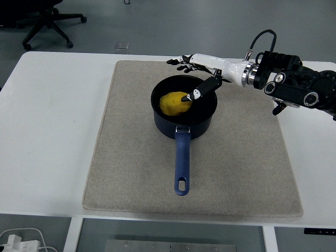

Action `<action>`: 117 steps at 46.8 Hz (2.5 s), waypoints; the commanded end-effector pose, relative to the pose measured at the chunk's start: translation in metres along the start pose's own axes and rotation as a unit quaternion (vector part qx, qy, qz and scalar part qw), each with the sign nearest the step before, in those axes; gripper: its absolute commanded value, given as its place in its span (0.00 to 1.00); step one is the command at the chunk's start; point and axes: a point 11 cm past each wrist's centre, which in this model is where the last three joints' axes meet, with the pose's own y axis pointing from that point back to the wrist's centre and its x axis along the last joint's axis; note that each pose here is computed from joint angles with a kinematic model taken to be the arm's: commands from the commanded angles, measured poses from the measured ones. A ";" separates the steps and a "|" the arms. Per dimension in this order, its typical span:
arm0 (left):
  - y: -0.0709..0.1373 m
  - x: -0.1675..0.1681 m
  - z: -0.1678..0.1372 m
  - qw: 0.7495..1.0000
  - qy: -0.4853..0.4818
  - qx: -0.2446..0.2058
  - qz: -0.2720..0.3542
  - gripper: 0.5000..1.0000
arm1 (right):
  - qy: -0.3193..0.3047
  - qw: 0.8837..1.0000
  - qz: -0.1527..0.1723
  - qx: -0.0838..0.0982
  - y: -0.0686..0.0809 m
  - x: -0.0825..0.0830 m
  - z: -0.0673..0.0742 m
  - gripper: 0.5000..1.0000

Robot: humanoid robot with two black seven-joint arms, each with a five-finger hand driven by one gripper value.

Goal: Put the potato in the blue pot

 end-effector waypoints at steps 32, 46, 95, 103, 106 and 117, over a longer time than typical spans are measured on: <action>0.000 0.000 0.000 1.000 0.000 0.000 0.000 0.99 | 0.003 1.000 0.020 -0.015 0.025 0.030 0.008 0.86; 0.000 0.000 0.000 1.000 0.000 0.000 0.000 0.99 | -0.003 0.999 0.039 -0.030 0.049 0.045 0.021 0.86; 0.000 0.000 0.000 1.000 0.000 0.000 0.000 0.99 | -0.088 0.966 0.203 -0.131 0.205 0.101 0.114 0.86; 0.000 0.000 0.000 1.000 0.000 0.000 0.000 0.99 | -0.171 0.941 0.261 -0.130 0.217 0.106 0.124 0.86; 0.000 0.000 0.000 1.000 0.000 0.000 0.000 0.99 | -0.198 0.931 0.278 -0.129 0.219 0.104 0.129 0.86; 0.000 0.000 0.000 1.000 0.000 0.000 0.000 0.99 | -0.291 0.884 0.350 -0.109 0.215 0.107 0.135 0.86</action>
